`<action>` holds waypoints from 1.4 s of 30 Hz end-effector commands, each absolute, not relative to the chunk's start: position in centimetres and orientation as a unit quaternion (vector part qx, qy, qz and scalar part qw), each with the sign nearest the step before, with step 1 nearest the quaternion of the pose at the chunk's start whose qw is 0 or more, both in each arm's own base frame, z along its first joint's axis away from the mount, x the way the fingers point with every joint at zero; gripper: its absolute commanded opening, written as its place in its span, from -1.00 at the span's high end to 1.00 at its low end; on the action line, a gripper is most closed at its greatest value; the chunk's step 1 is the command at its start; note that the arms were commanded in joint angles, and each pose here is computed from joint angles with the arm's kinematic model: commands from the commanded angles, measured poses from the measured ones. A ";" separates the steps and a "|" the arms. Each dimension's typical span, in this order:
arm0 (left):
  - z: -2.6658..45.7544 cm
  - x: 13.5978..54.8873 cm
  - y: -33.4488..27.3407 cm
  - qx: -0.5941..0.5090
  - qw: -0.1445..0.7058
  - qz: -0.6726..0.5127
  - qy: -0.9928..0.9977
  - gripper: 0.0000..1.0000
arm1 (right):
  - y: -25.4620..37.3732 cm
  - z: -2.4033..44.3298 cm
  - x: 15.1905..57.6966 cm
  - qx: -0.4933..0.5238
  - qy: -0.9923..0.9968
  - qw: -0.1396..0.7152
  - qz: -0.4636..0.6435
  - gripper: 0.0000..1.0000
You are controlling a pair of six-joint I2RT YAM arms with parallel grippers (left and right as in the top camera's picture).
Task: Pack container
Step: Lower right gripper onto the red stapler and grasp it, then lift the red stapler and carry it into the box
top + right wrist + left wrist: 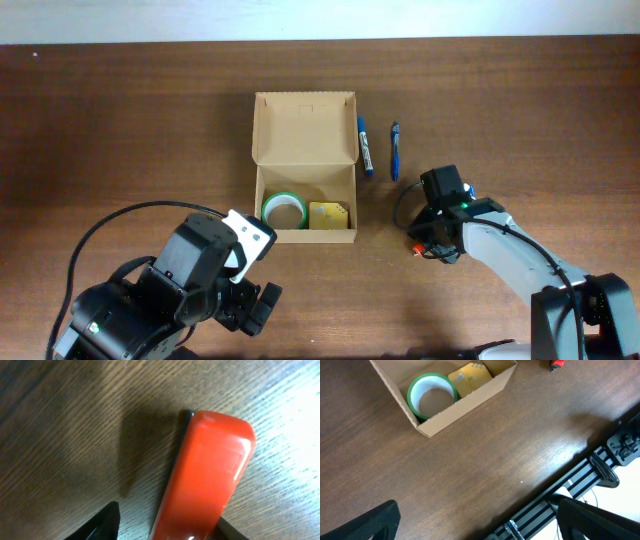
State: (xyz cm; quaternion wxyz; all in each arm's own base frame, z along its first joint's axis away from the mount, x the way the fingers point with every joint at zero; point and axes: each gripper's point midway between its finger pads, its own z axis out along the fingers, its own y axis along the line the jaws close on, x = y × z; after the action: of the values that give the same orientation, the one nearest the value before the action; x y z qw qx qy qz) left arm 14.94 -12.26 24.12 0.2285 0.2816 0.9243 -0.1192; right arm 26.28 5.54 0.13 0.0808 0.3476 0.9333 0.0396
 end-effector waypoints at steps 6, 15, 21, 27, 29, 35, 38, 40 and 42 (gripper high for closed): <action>24.7 14.9 -12.5 0.281 0.235 -0.128 0.922 -0.99 | 5.0 -0.2 26.2 0.354 0.931 0.083 0.029 0.41; 24.7 14.9 -12.5 0.281 0.235 -0.128 0.922 -0.99 | 5.2 -0.2 26.2 0.351 0.932 0.079 0.035 0.92; 24.7 14.9 -12.5 0.281 0.235 -0.128 0.922 -0.99 | 6.1 1.0 27.1 0.328 0.940 0.076 0.056 0.92; 24.7 14.9 -12.5 0.281 0.235 -0.128 0.922 -0.99 | 6.6 3.7 28.7 0.284 0.953 0.085 0.057 0.93; 24.7 14.9 -12.5 0.281 0.235 -0.128 0.922 -0.99 | 6.7 5.1 29.4 0.264 0.959 0.090 0.057 0.93; 24.7 14.9 -12.5 0.281 0.235 -0.128 0.922 -0.99 | 7.3 10.8 31.7 0.205 0.970 0.111 0.061 0.93; 24.7 14.9 -12.5 0.281 0.235 -0.128 0.922 -0.99 | 7.8 14.5 32.9 0.179 0.972 0.131 0.075 0.93; 24.7 14.9 -12.5 0.281 0.235 -0.128 0.922 -0.99 | 8.6 16.7 33.6 0.156 0.972 0.145 0.097 0.93; 24.7 14.9 -12.5 0.281 0.235 -0.128 0.922 -0.99 | 9.5 18.8 34.2 0.139 0.970 0.158 0.119 0.93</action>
State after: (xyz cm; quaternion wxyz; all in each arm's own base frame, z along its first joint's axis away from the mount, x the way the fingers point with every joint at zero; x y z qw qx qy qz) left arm 14.93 -12.26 24.11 0.2283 0.2817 0.9243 -0.1191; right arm 32.70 8.29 15.62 0.1272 0.1812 0.9717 0.0828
